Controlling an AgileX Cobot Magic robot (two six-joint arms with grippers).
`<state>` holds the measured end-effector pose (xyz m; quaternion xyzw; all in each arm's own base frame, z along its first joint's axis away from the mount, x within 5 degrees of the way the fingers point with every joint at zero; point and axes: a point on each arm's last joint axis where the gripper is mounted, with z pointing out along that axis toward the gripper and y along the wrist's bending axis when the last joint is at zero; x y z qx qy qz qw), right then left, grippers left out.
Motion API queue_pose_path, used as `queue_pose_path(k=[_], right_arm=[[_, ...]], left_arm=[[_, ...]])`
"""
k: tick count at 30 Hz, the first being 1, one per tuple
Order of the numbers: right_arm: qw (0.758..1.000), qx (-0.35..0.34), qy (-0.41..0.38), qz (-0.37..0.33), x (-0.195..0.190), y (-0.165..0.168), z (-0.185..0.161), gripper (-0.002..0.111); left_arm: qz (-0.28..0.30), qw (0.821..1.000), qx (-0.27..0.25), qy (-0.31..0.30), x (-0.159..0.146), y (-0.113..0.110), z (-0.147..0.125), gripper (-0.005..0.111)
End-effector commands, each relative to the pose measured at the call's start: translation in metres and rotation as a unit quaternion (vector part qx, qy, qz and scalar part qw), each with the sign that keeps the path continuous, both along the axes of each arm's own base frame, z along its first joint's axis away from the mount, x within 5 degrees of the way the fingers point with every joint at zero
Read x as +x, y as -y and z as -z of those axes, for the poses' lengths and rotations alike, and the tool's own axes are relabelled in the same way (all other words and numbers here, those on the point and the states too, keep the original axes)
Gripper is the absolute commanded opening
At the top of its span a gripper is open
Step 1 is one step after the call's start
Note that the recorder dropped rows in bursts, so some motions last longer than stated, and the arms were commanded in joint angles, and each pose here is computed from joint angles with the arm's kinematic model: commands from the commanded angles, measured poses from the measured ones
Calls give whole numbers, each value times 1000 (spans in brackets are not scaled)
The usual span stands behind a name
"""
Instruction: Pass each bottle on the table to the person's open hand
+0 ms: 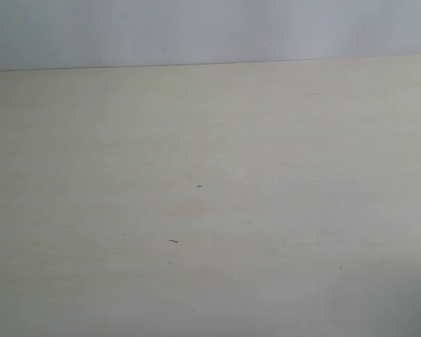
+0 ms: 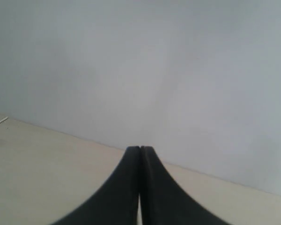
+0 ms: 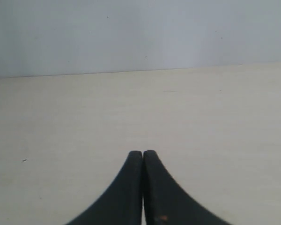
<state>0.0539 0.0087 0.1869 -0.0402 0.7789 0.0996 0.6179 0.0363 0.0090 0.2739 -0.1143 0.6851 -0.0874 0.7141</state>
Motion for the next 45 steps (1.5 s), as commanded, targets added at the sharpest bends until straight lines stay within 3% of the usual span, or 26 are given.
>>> queue_pose_path(k=[1,14,27,36,45], right_arm=[[1000,-3,4,-3,0,0,1,0],[1000,-3,4,-3,0,0,1,0],[1000,-3,4,-3,0,0,1,0],[1000,-3,4,-3,0,0,1,0],[1000,-3,4,-3,0,0,1,0]], left_arm=[[-2,999,22,-35,6,0,22,1],[4,995,49,-90,17,2,71,1],[3,994,42,-103,17,2,75,1],[64,978,124,-154,15,11,87,1],[66,980,113,-148,17,12,93,1]])
